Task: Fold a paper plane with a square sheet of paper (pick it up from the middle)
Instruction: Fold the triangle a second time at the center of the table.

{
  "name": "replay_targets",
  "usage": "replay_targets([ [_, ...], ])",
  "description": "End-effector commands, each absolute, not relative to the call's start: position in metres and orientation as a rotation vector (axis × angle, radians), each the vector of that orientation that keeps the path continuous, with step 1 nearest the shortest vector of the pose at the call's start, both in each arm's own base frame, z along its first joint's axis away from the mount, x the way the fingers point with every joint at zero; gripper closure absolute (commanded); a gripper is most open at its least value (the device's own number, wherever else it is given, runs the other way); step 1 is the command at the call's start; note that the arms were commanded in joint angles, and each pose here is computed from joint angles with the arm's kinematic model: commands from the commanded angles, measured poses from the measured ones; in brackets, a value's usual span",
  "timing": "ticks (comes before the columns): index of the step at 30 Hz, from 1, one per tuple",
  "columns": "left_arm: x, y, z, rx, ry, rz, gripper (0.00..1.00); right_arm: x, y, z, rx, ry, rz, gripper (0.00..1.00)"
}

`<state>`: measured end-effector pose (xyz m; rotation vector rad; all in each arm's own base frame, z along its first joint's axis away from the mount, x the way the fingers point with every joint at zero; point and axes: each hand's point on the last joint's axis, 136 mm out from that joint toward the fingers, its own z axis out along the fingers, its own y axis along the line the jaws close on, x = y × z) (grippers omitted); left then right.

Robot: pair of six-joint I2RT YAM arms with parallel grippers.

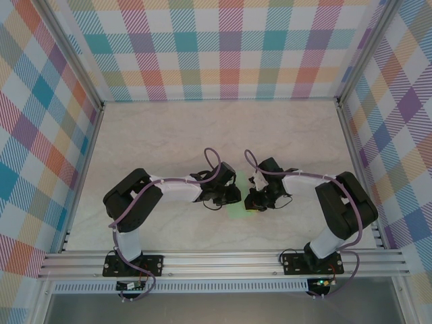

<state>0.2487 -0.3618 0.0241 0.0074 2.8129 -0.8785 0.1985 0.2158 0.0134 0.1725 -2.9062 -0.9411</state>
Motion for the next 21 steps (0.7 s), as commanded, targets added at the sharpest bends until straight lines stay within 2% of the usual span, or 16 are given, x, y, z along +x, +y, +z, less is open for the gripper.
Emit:
replay_targets([
  [1,0.238,-0.360,0.015,0.045,2.853,-0.824,0.79,0.198,0.207,0.012,0.182,-2.926,-0.870,0.87],
  [7,0.240,-0.361,0.018,0.046,2.843,-0.832,0.79,0.200,0.213,0.040,0.246,-2.957,-0.978,0.79],
  [13,0.242,-0.364,0.021,0.047,2.831,-0.841,0.79,0.200,0.204,0.043,0.293,-3.015,-0.933,0.70],
  [21,0.244,-0.366,0.024,0.049,2.823,-0.850,0.79,0.204,0.213,0.036,0.297,-2.979,-0.967,0.68],
])
